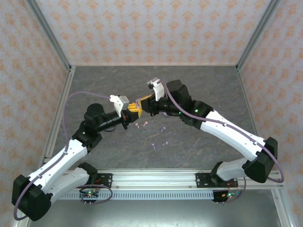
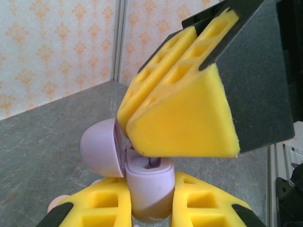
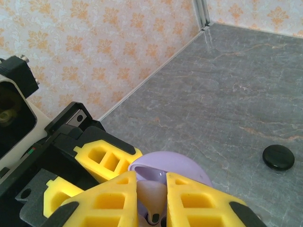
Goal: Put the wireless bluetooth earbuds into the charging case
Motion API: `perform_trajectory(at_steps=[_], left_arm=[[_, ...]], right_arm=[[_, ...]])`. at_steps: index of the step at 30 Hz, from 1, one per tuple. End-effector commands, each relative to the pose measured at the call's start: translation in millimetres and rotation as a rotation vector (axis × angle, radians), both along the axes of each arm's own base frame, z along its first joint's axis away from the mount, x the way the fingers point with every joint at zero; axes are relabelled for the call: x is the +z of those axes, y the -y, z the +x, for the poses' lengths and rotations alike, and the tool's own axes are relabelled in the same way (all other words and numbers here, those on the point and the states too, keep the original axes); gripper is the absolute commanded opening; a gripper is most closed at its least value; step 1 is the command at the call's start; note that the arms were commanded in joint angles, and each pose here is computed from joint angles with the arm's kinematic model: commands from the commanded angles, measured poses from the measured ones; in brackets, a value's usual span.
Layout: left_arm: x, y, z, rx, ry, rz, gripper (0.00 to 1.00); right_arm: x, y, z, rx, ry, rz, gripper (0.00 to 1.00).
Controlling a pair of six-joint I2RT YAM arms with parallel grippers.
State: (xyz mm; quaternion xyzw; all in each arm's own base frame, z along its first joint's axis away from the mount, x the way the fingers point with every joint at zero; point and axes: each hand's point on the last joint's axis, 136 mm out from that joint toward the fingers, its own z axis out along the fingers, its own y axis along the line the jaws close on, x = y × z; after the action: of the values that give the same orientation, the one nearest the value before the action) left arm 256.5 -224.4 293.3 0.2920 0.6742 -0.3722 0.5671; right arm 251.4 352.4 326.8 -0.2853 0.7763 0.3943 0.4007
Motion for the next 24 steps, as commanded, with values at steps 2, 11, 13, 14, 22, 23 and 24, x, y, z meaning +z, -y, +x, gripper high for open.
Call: perform_trajectory(at_steps=[2, 11, 13, 14, 22, 23, 24], left_arm=[[16, 1, -4, -0.012, 0.051, -0.034, 0.11], [14, 0, -3, -0.008, 0.045, -0.03, 0.11], [13, 0, -4, -0.007, 0.044, -0.029, 0.11], [14, 0, -4, -0.005, 0.049, -0.028, 0.11], [13, -7, -5, 0.029, 0.07, -0.011, 0.11], [13, -7, -5, 0.033, 0.07, -0.008, 0.11], [13, -8, -5, 0.036, 0.072, -0.005, 0.11]], right_arm=[[3, -5, -7, 0.04, -0.002, 0.004, 0.19], [28, 4, -2, -0.015, 0.025, 0.012, 0.4], [36, 14, 1, -0.059, 0.039, 0.014, 0.46], [39, 20, 3, -0.088, 0.04, 0.017, 0.49], [-12, 97, 38, -0.413, -0.165, -0.093, 0.54], [-26, 105, 42, -0.449, -0.211, -0.106, 0.54], [-41, 113, 43, -0.48, -0.26, -0.12, 0.53]])
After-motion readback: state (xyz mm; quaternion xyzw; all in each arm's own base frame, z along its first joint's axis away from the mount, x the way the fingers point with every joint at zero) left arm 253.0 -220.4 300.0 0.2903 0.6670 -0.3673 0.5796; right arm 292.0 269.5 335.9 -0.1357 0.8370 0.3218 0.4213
